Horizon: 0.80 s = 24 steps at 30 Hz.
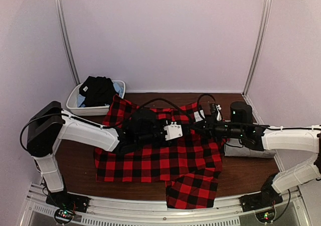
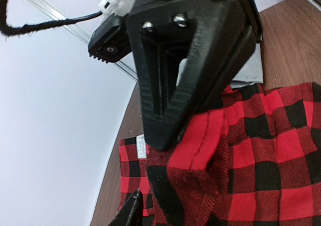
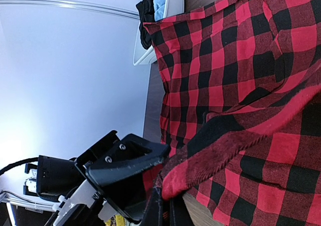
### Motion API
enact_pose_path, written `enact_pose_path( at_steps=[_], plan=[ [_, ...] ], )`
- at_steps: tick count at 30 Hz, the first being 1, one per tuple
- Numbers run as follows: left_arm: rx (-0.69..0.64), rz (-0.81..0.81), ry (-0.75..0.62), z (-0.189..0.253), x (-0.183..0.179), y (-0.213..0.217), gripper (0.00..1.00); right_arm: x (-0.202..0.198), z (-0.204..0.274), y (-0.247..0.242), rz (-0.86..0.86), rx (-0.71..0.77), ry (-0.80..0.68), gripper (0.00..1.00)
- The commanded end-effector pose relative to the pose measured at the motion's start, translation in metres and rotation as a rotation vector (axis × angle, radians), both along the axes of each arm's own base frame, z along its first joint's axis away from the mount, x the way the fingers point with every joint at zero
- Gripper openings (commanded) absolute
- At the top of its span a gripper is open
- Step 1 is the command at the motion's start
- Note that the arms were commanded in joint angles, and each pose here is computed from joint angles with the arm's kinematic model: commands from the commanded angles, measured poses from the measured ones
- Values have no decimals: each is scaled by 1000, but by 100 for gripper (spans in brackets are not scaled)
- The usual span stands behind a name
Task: Fold and stack the long sleeve shirts
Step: Pass from the right arm to the left, then place the sleeve at the center of the board.
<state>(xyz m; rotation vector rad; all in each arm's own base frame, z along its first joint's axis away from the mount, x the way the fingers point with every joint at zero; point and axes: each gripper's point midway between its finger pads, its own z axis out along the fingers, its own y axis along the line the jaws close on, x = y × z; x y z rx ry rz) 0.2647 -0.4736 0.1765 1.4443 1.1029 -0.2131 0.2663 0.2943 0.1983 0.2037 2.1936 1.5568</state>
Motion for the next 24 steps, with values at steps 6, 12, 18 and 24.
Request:
enact_pose_path(
  at_steps=[6, 12, 18, 24],
  plan=[
    [-64, -12, 159, 16, 25, -23, 0, 3, 10, -24, -39, -24, -49, 23],
    [-141, 113, 235, 38, 81, -11, 0, 14, 12, -61, -147, -164, -84, 52],
    [-147, 233, 291, 38, 153, -5, 0, 20, 10, -82, -200, -234, -95, 57],
    [-119, 371, 321, 14, 220, -3, 0, 19, -1, -87, -211, -261, -83, 58]
  ],
)
